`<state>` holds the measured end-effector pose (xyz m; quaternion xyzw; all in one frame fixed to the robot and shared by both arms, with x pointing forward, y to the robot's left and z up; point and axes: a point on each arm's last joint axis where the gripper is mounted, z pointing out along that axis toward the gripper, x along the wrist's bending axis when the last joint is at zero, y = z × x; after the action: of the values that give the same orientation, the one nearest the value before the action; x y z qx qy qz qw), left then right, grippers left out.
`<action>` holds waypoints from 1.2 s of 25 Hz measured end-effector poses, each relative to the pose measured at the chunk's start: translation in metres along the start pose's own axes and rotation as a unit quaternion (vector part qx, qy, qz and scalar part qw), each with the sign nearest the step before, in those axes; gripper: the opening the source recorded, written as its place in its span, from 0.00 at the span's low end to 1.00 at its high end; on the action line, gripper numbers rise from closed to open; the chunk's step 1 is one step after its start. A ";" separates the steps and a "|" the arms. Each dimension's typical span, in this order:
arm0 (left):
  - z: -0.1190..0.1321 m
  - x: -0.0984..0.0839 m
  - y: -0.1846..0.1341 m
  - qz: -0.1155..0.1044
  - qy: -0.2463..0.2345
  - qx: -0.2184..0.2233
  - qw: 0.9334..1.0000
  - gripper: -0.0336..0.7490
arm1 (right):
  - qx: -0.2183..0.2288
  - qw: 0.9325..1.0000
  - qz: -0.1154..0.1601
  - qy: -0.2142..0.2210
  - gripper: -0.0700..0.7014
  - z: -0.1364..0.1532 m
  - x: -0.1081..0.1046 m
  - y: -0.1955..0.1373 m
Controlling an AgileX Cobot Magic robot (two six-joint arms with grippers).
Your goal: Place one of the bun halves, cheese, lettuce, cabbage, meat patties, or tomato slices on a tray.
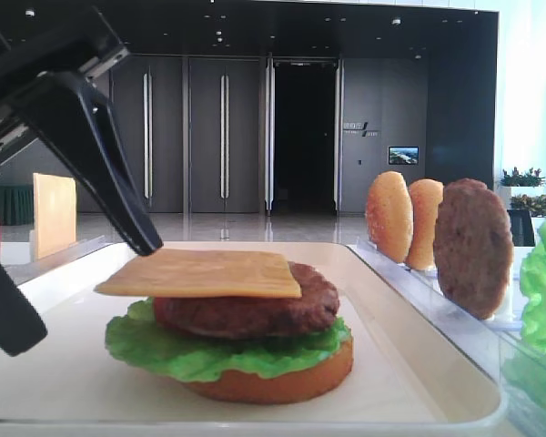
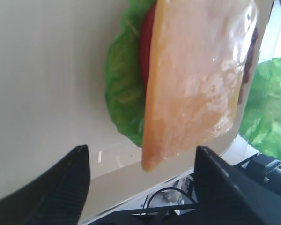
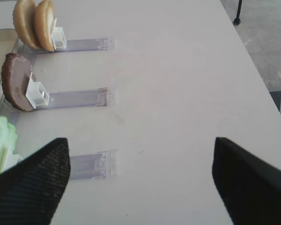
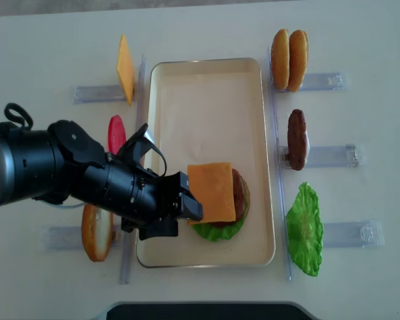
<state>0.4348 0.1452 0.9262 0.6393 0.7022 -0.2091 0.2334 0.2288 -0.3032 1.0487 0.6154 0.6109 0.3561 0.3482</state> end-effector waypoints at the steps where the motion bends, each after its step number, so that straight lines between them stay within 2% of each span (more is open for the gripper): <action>1: -0.001 0.001 0.000 0.008 0.004 0.003 1.000 0.72 | 0.000 1.000 0.000 0.000 0.85 0.000 0.000 0.000; 6: -0.013 0.002 0.010 0.024 0.009 0.032 0.999 0.72 | 0.000 1.000 0.000 0.000 0.85 0.000 0.000 0.000; 9: -0.025 -0.001 0.025 0.035 0.011 0.032 0.999 0.72 | 0.000 1.000 0.000 0.000 0.85 0.000 0.000 0.000; 15: -0.059 -0.019 0.063 0.076 0.011 -0.009 0.997 0.72 | 0.000 1.000 0.000 0.000 0.85 0.000 0.000 0.000; 19: -0.094 -0.040 0.094 0.106 0.041 -0.058 0.992 0.72 | 0.000 1.000 0.000 0.000 0.85 0.000 0.000 0.000; 22: -0.125 -0.053 0.111 0.123 0.095 -0.095 0.983 0.72 | 0.000 1.000 0.000 0.000 0.85 0.000 0.000 0.000; 25: -0.155 -0.064 0.123 0.132 0.162 -0.133 0.969 0.72 | 0.000 1.000 0.000 0.000 0.85 0.000 0.000 0.000; 28: -0.176 -0.066 0.129 0.142 0.227 -0.139 0.953 0.72 | 0.000 1.000 0.000 0.000 0.85 0.000 0.000 0.000; 30: -0.182 -0.065 0.133 0.145 0.264 -0.128 0.945 0.72 | 0.000 1.000 0.000 0.000 0.85 0.000 0.000 0.000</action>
<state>0.5606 0.2138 1.1113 0.7312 0.6594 0.0945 0.1471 0.2288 -0.3032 1.0487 0.6154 0.6109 0.3561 0.3482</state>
